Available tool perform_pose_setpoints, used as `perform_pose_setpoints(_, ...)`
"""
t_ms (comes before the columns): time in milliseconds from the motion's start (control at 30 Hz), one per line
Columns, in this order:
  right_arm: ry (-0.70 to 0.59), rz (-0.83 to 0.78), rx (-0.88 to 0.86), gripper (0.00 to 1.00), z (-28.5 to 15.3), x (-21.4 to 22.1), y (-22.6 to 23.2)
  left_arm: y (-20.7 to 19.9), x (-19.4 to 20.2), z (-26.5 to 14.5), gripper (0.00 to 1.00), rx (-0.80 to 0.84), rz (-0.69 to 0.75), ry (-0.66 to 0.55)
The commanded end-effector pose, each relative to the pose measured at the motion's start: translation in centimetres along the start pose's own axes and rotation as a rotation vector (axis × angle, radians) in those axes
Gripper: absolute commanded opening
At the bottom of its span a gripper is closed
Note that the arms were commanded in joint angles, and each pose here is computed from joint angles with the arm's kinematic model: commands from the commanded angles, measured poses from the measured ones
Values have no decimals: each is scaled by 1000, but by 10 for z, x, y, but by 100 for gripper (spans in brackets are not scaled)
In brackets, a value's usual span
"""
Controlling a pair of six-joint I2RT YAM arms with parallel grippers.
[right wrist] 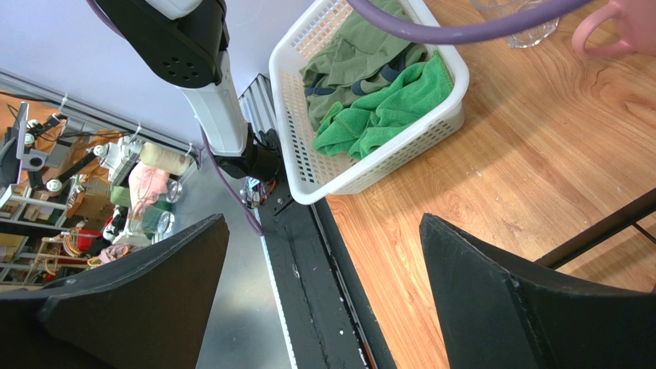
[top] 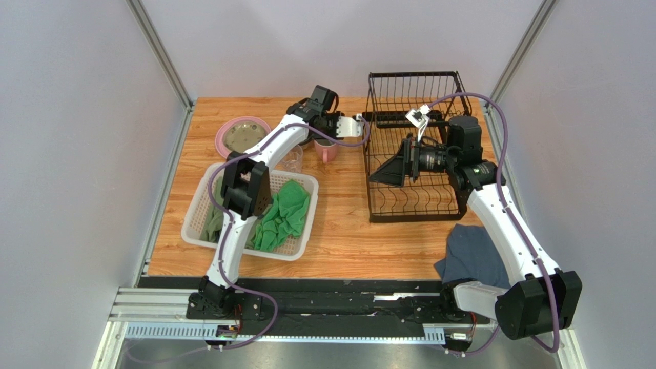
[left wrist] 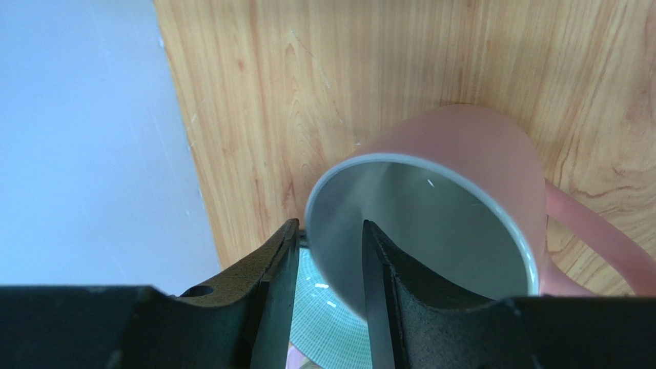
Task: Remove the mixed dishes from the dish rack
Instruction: Place the cup at the center of the board, then reset both arms
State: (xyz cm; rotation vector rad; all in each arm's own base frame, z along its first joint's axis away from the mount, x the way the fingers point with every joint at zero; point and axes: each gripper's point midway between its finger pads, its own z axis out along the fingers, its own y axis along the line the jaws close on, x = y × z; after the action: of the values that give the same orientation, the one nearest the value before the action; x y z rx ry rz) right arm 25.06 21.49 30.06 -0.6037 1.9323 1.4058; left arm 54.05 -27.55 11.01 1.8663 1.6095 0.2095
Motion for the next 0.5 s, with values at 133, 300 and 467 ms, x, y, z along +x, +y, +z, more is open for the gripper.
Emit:
perform_pose_setpoints(133,-40,-78,0,99,-5,-11,7,50,-31,-72,45,-169,-20,-85)
perform_pose_setpoints(300,-43,-91,17,99,-6,-12,6,57,-37,-94,55,-218,-69,-117)
perform_pose_setpoints(467,-49,-128,126,100,-10,-15,-8,68,-48,-137,67,-318,-164,-200)
